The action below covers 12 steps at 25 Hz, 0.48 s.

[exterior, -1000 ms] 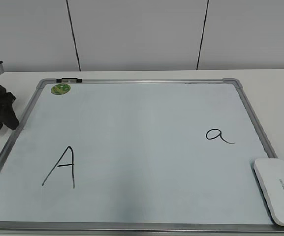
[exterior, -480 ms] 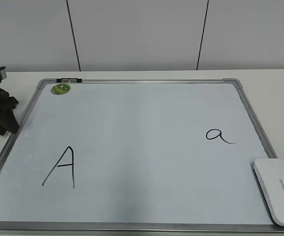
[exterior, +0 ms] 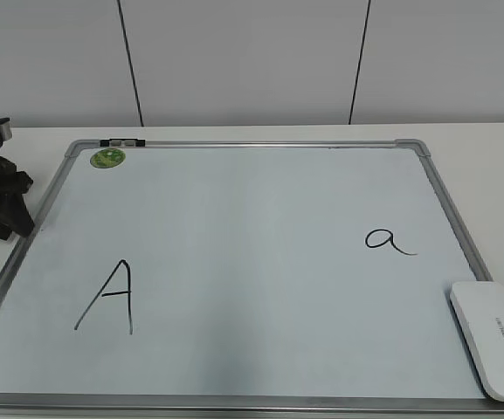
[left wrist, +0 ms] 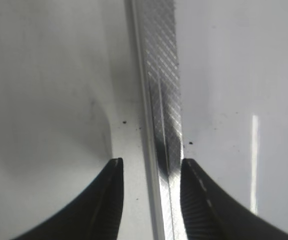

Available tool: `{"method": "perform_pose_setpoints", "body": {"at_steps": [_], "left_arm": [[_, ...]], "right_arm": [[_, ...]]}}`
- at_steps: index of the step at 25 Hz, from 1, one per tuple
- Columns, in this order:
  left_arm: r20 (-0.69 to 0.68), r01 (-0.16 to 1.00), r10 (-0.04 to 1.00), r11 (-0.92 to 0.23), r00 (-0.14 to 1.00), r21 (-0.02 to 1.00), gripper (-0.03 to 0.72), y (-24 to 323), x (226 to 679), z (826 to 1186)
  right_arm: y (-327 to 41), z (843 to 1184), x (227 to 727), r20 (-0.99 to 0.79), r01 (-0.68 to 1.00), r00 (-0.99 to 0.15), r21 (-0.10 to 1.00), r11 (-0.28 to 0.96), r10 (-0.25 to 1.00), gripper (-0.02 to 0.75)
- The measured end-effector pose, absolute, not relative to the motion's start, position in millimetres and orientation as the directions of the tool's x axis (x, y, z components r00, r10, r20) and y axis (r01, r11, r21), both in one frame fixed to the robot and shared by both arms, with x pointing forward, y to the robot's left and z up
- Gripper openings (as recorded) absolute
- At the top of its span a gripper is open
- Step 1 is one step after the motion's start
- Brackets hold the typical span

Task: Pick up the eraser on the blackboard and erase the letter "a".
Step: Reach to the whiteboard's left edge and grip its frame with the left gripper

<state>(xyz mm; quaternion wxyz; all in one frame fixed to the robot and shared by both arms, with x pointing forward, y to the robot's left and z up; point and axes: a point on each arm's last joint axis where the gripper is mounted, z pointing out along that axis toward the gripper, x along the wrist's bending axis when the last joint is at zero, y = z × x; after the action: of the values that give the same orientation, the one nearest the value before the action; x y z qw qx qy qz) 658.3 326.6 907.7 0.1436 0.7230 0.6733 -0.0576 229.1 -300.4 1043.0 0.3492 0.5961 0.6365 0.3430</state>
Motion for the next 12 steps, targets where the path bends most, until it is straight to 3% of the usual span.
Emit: {"method": "perform_pose_setpoints", "body": {"at_steps": [12], "left_arm": [[-0.275,0.99,0.958,-0.051,0.086,0.134,0.275,326.7,658.7,907.7]], "right_arm": [[-300.4,1043.0,229.1,-0.036,0.519,-0.046,0.853,0.054,0.998,0.587]]}}
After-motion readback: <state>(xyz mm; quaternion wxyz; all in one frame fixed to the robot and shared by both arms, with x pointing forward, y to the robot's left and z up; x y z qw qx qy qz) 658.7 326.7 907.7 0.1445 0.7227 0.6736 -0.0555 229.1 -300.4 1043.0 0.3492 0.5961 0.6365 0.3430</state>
